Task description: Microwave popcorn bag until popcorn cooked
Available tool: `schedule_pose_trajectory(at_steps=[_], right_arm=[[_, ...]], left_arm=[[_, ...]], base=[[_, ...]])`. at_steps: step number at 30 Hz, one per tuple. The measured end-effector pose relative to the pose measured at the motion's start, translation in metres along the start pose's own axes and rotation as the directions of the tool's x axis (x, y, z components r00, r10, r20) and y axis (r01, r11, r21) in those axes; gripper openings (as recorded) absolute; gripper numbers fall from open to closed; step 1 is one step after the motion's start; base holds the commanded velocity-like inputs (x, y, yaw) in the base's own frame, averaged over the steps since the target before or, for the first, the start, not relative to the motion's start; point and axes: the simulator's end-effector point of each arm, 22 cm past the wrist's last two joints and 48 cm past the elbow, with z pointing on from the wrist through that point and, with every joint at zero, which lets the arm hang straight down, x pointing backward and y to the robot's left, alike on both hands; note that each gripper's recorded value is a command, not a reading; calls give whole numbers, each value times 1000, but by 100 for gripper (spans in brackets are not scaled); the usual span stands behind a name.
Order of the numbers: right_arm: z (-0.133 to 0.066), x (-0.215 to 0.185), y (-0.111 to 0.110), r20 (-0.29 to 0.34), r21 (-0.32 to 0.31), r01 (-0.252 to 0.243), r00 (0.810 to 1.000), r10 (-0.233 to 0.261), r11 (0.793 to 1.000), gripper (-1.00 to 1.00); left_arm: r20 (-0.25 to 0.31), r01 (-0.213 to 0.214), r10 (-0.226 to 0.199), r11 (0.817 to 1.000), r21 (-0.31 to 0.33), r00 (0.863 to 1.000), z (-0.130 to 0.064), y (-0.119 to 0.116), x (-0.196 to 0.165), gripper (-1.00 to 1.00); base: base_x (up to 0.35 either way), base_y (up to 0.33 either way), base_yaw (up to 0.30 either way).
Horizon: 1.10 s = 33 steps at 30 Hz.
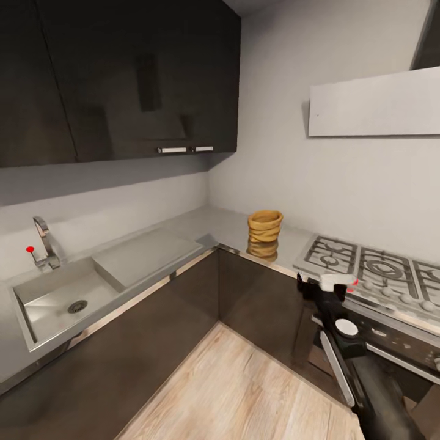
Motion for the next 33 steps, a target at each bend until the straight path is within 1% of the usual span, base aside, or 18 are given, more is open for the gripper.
schedule_pose_trajectory(at_steps=[1, 3, 4, 8, 10, 11, 12, 15, 16, 18, 20, 25, 28, 29, 30, 32, 33], right_arm=[[8, -15, -1, -3, 5, 0, 1000, 0, 1000, 100], [32, -76, -5, 16, 22, -6, 1000, 6, 1000, 100], [36, -84, -7, 9, 27, -6, 1000, 5, 1000, 100], [55, -94, -15, -70, 63, 11, 997, -7, 998, 100], [58, -94, -17, -86, 68, 13, 996, -7, 998, 100], [60, -94, -25, -94, 85, 4, 996, 4, 996, 100], [61, -94, -34, -97, 101, -10, 995, 20, 995, 100], [61, -92, -84, -92, 178, -108, 988, 126, 978, 100], [61, -90, -104, -78, 189, -165, 980, 182, 968, 100], [61, -91, -109, -71, 168, -200, 974, 214, 965, 100], [61, -93, -110, -68, 152, -212, 972, 224, 965, 100], [60, -93, -110, -81, 148, -207, 972, 221, 967, 100], [59, -92, -116, -103, 156, -185, 974, 203, 970, 100], [59, -91, -112, -120, 148, -171, 975, 190, 974, 100], [59, -88, -96, -160, 121, -136, 975, 154, 983, 100], [57, -88, -83, -183, 96, -104, 976, 121, 990, 100], [56, -91, -72, -186, 73, -82, 978, 94, 994, 100]], left_arm=[[-1, 0, 0, 1000, 0, 1000, -1, 0, 0, 100], [-2, 0, 0, 1000, 3, 1000, -3, -2, 2, 100], [-2, 0, 0, 1000, 4, 1000, -4, -3, 2, 100], [-3, 0, 0, 1000, 6, 1000, -8, -4, 4, 100], [-3, 0, 0, 1000, 6, 1000, -10, -4, 4, 100], [-3, 0, 0, 1000, 6, 1000, -11, -4, 4, 100], [-3, 0, 0, 1000, 6, 1000, -12, -4, 5, 100], [-3, 0, 0, 1000, 6, 1000, -15, -3, 6, 100], [-3, 0, 0, 1000, 6, 1000, -16, -3, 6, 100], [-3, 0, 0, 1000, 6, 1000, -18, -3, 7, 100], [-3, 0, 0, 1000, 6, 1000, -20, -3, 7, 100], [-3, 0, 0, 1000, 6, 1000, -24, -2, 9, 100], [-3, 0, 0, 1000, 6, 1000, -27, -2, 10, 100], [-3, 0, 0, 1000, 6, 1000, -28, -2, 10, 100], [-2, 0, 0, 1000, 5, 1000, -28, -1, 10, 100], [-2, 0, 0, 1000, 5, 1000, -30, -1, 11, 100], [-2, 0, 0, 1000, 5, 1000, -31, 0, 11, 100]], base=[[0, 0, 0], [0, 0, 0], [0, 0, 0], [0, 0, 0], [0, 0, 0], [0, 0, 0], [0, 0, 0], [0, 0, 0], [0, 0, 0], [0, 0, 0], [0, 0, 0], [0, 0, 0], [0, 0, 0], [0, 0, 0], [0, 0, 0], [0, 0, 0], [0, 0, 0]])
